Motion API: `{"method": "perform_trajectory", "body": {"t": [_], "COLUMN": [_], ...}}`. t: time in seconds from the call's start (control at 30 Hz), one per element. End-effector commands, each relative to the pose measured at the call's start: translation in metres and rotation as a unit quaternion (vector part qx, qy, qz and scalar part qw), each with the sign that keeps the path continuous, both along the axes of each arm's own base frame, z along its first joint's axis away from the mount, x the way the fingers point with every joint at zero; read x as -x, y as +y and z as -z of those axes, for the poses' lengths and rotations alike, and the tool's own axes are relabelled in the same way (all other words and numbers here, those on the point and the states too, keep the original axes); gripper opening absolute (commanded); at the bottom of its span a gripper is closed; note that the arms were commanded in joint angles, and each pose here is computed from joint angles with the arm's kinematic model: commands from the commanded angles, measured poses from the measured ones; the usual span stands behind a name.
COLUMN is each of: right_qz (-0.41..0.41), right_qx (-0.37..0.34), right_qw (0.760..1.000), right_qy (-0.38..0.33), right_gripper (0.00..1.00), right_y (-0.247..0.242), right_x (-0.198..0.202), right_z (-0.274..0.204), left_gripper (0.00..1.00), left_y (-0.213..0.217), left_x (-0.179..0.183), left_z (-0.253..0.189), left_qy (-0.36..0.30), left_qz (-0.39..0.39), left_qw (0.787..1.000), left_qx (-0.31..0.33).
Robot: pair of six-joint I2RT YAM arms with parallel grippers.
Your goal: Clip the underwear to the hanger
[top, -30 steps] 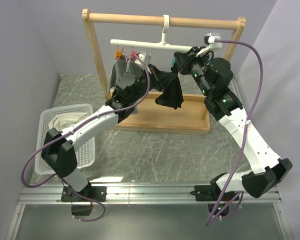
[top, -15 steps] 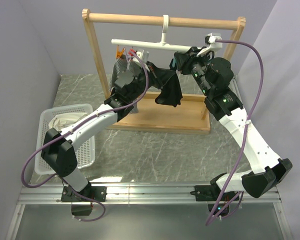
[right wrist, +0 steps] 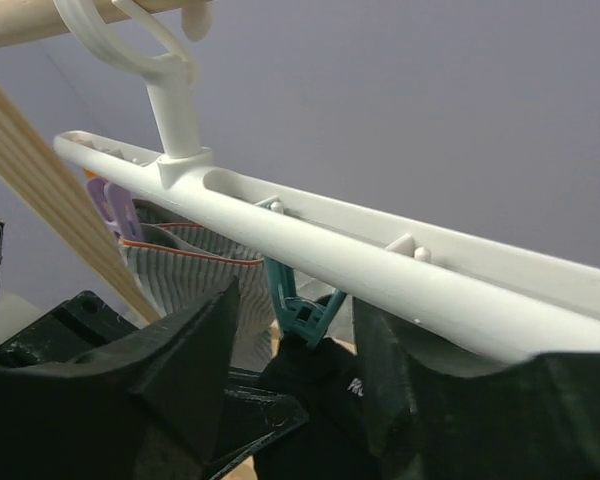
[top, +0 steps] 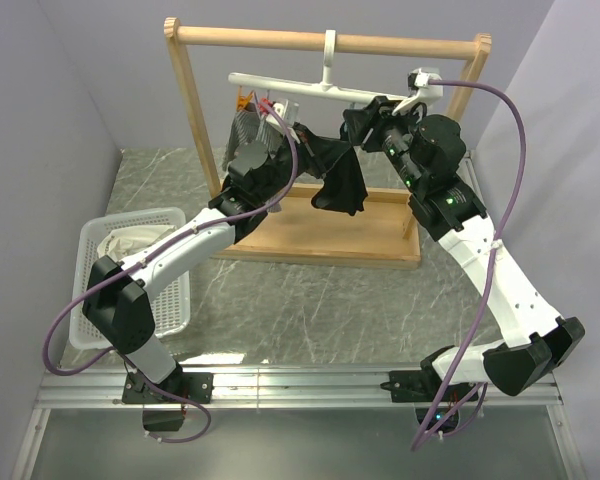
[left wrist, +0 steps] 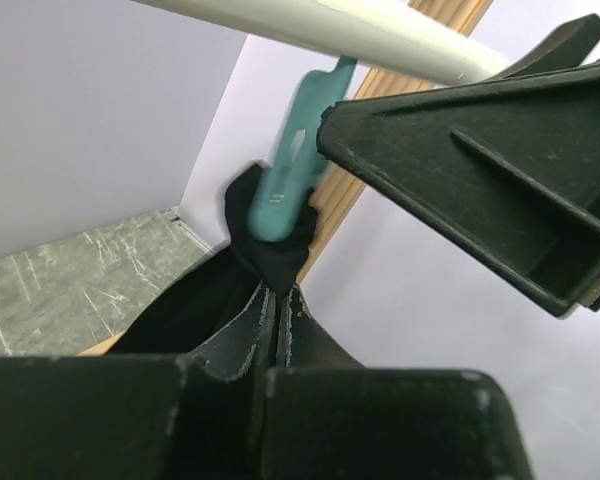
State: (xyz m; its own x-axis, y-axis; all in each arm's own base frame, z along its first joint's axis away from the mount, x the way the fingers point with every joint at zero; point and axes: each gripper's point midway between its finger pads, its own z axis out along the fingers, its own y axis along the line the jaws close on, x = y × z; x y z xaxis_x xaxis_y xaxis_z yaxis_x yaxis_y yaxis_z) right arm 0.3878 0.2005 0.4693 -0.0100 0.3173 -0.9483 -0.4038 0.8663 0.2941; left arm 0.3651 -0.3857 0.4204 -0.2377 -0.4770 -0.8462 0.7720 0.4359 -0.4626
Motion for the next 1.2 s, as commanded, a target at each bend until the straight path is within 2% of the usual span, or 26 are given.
{"method": "perform_trajectory", "body": {"t": [0.0,0.1,0.27,0.4,0.43,0.53,0.8,0.93,1.17], "right_qz": [-0.012,-0.012,-0.019,-0.025,-0.036,-0.053,-0.070,-0.065,-0.022], "right_qx": [-0.023,-0.022,-0.015,-0.001,0.006,0.022,0.062,0.076,0.077], "right_qw": [0.999,0.999,0.999,0.999,0.998,0.997,0.994,0.993,0.996], "right_qy": [-0.040,-0.041,-0.046,-0.045,-0.043,-0.045,-0.059,-0.056,-0.031], "right_gripper": [0.60,0.68,0.74,0.75,0.75,0.77,0.79,0.79,0.79], "right_y": [-0.003,-0.004,-0.006,-0.008,-0.007,-0.006,-0.019,-0.030,-0.057], "right_x": [0.015,0.017,0.027,0.035,0.040,0.051,0.086,0.100,0.118], "right_z": [-0.036,-0.036,-0.036,-0.029,-0.025,-0.019,0.002,0.021,0.046], "left_gripper": [0.00,0.02,0.12,0.22,0.28,0.38,0.49,0.59,0.70], "left_y": [0.004,0.006,0.011,0.014,0.016,0.022,0.042,0.055,0.064], "left_x": [0.006,0.005,0.000,-0.002,-0.002,-0.003,0.002,0.006,0.037], "left_z": [-0.031,-0.028,-0.020,-0.011,-0.006,0.004,0.026,0.036,0.051], "left_qy": [-0.040,-0.035,-0.023,-0.013,-0.007,0.002,0.009,0.010,-0.054], "left_qz": [0.007,0.005,0.003,0.003,0.002,0.002,0.001,0.005,0.062], "left_qw": [0.999,0.999,1.000,1.000,1.000,1.000,0.998,0.997,0.987], "left_qx": [0.018,0.015,0.004,-0.007,-0.012,-0.023,-0.060,-0.080,-0.137]}}
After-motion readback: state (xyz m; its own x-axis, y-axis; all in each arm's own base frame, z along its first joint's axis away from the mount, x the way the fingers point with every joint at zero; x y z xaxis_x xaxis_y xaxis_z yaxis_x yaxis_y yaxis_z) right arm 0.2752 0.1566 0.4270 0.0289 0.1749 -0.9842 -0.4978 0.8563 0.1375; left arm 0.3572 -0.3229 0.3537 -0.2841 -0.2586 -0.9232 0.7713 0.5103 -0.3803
